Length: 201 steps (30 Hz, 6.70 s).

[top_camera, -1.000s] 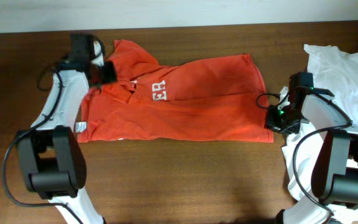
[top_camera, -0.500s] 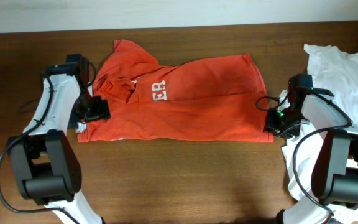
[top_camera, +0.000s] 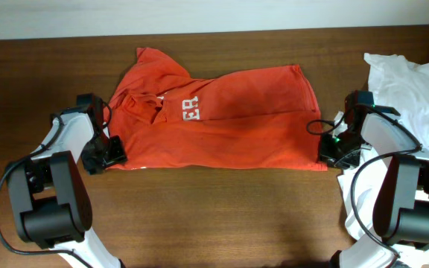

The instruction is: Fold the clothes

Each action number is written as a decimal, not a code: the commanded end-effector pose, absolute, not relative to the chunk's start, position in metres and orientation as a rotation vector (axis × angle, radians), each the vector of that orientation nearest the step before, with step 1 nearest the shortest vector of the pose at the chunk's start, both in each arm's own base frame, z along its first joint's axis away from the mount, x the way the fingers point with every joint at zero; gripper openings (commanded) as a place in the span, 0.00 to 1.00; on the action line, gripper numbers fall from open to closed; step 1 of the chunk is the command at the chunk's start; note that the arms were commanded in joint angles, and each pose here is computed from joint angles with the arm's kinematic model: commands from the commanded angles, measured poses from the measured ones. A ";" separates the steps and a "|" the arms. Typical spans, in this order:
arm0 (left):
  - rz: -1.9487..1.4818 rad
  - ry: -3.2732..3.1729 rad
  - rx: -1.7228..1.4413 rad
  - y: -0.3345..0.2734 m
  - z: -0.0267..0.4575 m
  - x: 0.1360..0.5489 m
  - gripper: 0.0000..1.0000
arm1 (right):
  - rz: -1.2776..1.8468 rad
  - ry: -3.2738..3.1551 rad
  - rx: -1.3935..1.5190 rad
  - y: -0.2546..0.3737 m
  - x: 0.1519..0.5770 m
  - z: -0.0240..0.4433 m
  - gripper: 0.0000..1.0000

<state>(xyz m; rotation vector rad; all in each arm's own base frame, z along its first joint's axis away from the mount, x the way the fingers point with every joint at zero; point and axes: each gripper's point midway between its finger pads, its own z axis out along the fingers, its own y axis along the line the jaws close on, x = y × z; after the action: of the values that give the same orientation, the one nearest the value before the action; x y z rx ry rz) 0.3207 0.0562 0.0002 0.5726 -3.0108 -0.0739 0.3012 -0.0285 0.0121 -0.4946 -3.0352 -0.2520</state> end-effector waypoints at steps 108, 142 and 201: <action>0.900 -3.541 0.152 -0.040 0.040 0.542 0.00 | -0.561 -3.735 -0.228 0.010 0.500 0.026 0.67; 0.768 -3.169 0.303 -0.005 0.105 0.406 0.00 | -0.545 -3.429 -0.429 -0.012 0.481 0.075 0.48; 0.199 -2.665 0.348 0.035 0.069 0.256 0.38 | 0.145 -2.617 -0.309 -0.041 0.265 0.057 0.40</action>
<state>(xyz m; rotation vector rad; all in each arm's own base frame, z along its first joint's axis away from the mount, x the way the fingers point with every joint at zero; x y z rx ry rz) 0.2583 0.0322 0.0614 0.3529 -2.6482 0.2050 0.2637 -0.0364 0.0569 -0.2996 -2.6026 0.1169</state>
